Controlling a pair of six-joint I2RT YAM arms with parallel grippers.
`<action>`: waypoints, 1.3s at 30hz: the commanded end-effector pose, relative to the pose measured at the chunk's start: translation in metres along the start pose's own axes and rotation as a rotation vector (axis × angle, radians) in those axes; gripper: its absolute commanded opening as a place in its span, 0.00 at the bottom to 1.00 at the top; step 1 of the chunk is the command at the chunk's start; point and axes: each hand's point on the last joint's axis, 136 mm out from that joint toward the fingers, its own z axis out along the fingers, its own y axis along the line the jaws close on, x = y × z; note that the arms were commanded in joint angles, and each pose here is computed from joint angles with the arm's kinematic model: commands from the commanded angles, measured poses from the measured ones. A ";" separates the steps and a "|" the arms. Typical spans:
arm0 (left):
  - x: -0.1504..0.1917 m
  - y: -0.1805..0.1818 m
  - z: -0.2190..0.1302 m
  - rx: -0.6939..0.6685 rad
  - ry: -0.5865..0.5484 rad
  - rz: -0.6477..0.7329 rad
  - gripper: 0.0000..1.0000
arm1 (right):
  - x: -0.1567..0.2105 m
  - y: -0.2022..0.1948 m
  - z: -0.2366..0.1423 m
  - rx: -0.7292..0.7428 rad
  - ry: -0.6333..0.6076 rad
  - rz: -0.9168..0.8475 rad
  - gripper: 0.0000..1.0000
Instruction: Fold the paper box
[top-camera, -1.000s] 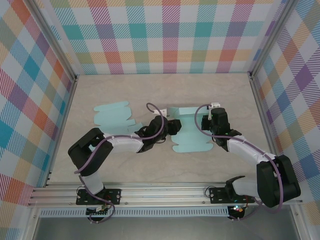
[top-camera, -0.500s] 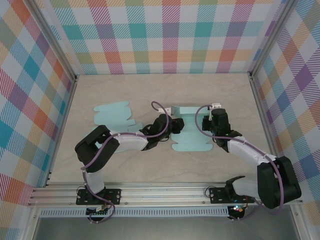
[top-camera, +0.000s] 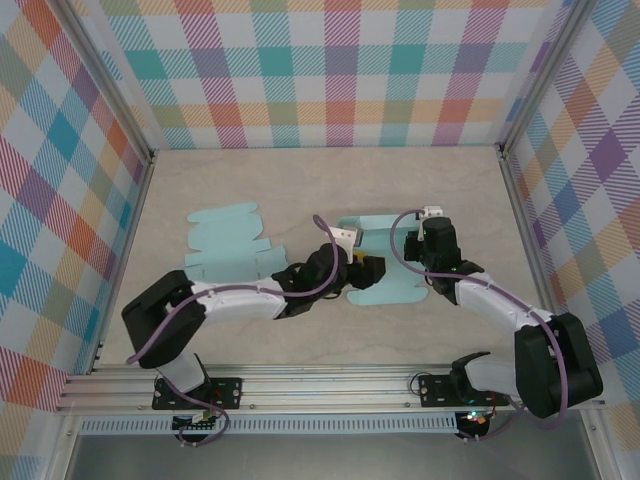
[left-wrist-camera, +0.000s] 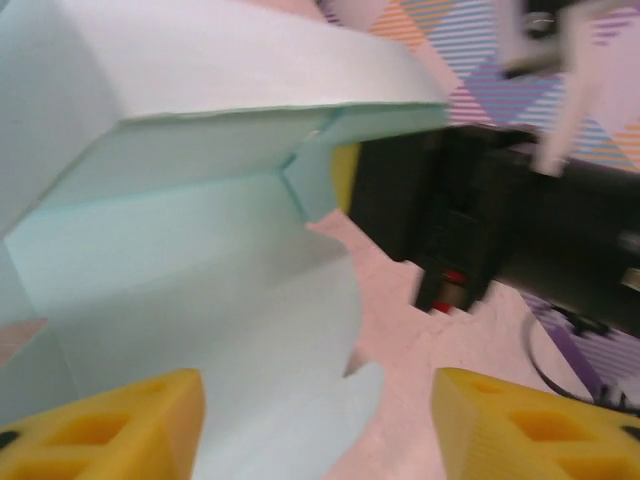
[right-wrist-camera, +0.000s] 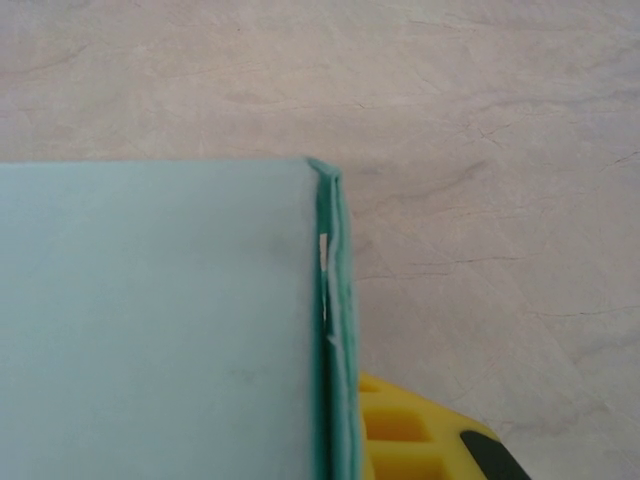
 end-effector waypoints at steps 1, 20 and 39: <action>0.005 0.006 -0.023 -0.040 0.021 0.076 0.68 | -0.013 0.006 -0.006 -0.028 -0.053 0.025 0.00; -0.078 0.049 -0.130 -0.368 -0.295 0.265 0.74 | -0.013 0.008 -0.006 -0.036 -0.051 0.022 0.00; -0.097 0.152 -0.028 -0.457 -0.072 0.230 0.67 | -0.012 0.010 -0.005 -0.048 -0.047 0.016 0.00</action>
